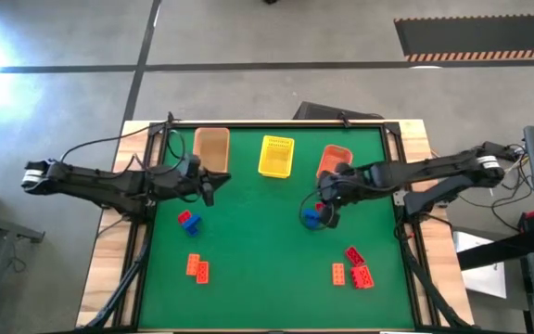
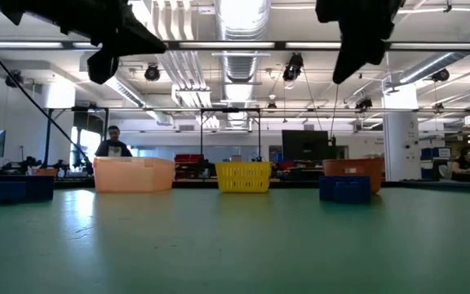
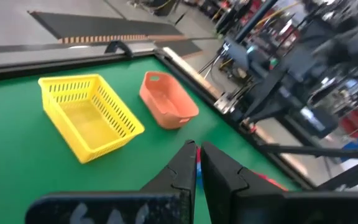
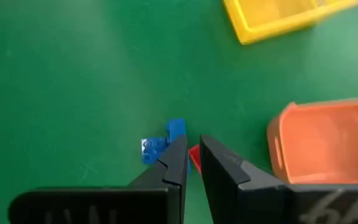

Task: Sort & place blocks by color
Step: Put the blue game piece into the yellow bin

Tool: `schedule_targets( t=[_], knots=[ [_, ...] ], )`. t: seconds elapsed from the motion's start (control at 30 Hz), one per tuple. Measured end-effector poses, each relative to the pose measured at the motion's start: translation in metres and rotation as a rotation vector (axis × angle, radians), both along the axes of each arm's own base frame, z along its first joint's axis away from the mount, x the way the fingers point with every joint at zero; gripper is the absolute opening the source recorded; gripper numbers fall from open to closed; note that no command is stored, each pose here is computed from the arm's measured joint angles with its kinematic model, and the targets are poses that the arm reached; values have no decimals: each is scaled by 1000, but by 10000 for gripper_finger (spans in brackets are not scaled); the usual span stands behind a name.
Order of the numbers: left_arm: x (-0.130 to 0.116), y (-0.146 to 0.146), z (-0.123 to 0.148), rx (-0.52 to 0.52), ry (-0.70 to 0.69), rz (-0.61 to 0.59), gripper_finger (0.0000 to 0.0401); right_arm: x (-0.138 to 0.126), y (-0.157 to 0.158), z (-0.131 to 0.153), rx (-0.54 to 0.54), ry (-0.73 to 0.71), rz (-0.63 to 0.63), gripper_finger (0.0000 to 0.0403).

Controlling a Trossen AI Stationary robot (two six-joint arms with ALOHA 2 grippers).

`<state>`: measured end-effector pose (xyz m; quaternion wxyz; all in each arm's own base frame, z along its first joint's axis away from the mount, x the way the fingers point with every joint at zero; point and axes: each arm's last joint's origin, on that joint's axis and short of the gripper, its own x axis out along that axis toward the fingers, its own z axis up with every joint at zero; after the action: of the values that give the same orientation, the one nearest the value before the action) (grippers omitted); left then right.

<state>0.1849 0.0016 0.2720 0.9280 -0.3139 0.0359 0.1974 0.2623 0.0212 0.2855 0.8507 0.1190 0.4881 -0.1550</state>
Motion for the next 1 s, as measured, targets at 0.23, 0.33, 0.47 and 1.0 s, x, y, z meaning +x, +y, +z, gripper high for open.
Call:
schedule_targets(
  t=[0.23, 0.33, 0.47, 1.0],
  knots=[
    [-11, 1, 9, 4, -58, -1, 6, 20, 3, -35, -33, 149, 93, 34],
    [-13, 1, 11, 5, -68, -1, 6, 28, 3, -46, -45, 162, 110, 34],
    [-13, 1, 11, 5, -68, -1, 6, 36, 2, -55, -41, 133, 105, 34],
    [-8, 0, 6, 6, -39, -3, 6, 40, -8, -86, -7, 135, 109, 172]
  ],
)
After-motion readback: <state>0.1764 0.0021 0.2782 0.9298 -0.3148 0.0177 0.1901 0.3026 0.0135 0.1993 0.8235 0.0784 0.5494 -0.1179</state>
